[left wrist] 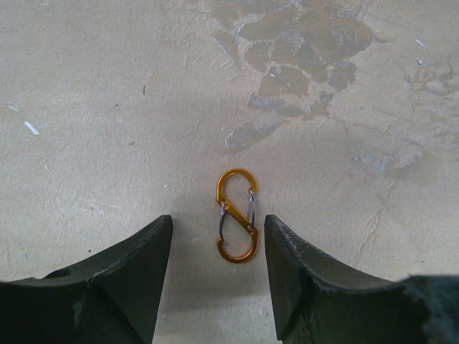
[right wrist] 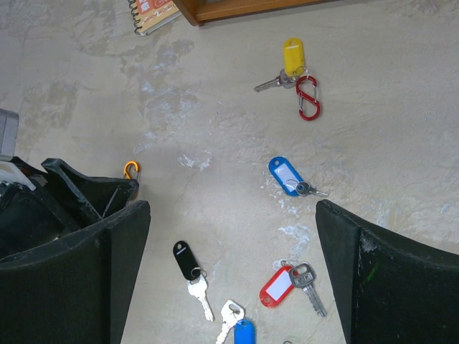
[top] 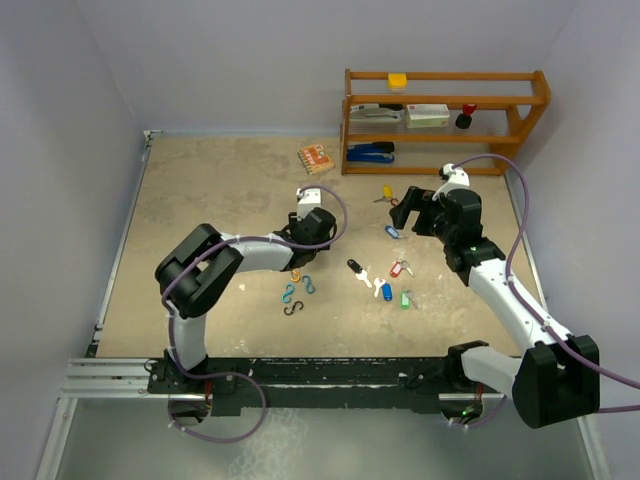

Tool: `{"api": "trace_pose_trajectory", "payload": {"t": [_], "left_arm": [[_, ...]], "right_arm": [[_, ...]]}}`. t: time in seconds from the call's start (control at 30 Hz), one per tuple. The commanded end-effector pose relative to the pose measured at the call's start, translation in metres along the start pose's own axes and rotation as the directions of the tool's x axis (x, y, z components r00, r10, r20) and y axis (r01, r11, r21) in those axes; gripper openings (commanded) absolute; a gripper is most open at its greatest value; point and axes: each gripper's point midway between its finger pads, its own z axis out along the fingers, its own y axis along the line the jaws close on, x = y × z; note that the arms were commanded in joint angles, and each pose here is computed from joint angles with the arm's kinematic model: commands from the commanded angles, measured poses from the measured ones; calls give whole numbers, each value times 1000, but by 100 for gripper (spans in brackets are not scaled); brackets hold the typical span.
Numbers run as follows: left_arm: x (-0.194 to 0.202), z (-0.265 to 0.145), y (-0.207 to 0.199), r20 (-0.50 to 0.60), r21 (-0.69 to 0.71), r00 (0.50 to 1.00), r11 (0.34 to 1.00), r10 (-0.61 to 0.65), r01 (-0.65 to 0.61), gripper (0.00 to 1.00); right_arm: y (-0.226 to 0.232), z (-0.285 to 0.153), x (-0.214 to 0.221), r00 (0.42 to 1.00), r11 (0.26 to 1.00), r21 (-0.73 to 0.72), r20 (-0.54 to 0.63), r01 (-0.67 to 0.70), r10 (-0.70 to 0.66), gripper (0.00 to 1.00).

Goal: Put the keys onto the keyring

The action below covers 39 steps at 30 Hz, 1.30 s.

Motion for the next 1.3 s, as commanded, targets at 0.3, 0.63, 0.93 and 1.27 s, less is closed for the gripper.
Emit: {"api": "trace_pose_trajectory", "payload": {"t": [0.3, 0.63, 0.93, 1.27], "left_arm": [[33, 11, 11, -59, -110, 992, 987, 112, -118, 47], [53, 9, 6, -79, -137, 986, 978, 147, -157, 39], [57, 3, 10, -85, -149, 985, 975, 152, -164, 30], [56, 0, 13, -79, -154, 984, 974, 158, -168, 0]], "right_arm": [[1, 0, -8, 999, 1000, 0, 35, 11, -11, 100], [-1, 2, -4, 1000, 1000, 2, 25, 12, -12, 100], [0, 2, -4, 1000, 1000, 0, 22, 8, -8, 100], [-1, 1, -1, 1000, 1000, 1, 15, 10, -10, 100]]}}
